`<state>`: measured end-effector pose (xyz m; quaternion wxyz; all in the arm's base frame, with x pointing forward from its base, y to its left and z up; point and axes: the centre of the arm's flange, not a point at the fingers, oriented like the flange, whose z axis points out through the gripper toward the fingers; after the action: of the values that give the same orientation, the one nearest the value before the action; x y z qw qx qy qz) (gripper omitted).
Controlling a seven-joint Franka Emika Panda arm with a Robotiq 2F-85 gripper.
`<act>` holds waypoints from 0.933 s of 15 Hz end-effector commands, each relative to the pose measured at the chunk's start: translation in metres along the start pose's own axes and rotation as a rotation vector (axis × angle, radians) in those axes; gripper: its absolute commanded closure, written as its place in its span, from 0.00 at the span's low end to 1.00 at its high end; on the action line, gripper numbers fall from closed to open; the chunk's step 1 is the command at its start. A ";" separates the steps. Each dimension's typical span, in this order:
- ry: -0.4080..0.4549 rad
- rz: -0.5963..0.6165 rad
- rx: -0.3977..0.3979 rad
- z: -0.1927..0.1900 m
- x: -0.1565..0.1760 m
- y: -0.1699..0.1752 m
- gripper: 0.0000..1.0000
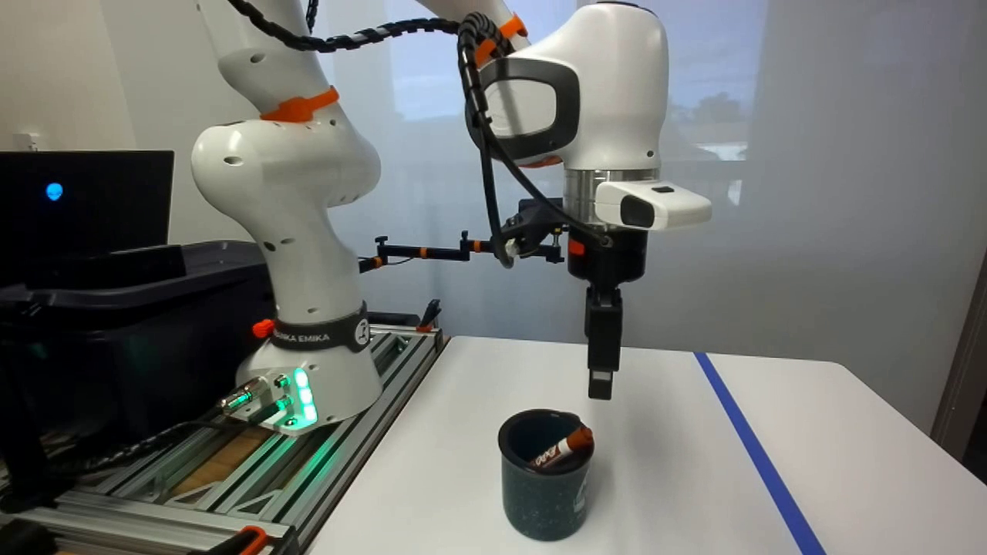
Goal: Take the marker out of the mug.
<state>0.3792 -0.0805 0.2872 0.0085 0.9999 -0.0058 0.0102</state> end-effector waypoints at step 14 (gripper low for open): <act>-0.094 0.033 0.013 0.042 -0.028 0.031 0.24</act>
<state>0.3662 -0.1049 0.2468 -0.0023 0.9990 -0.0135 -0.0435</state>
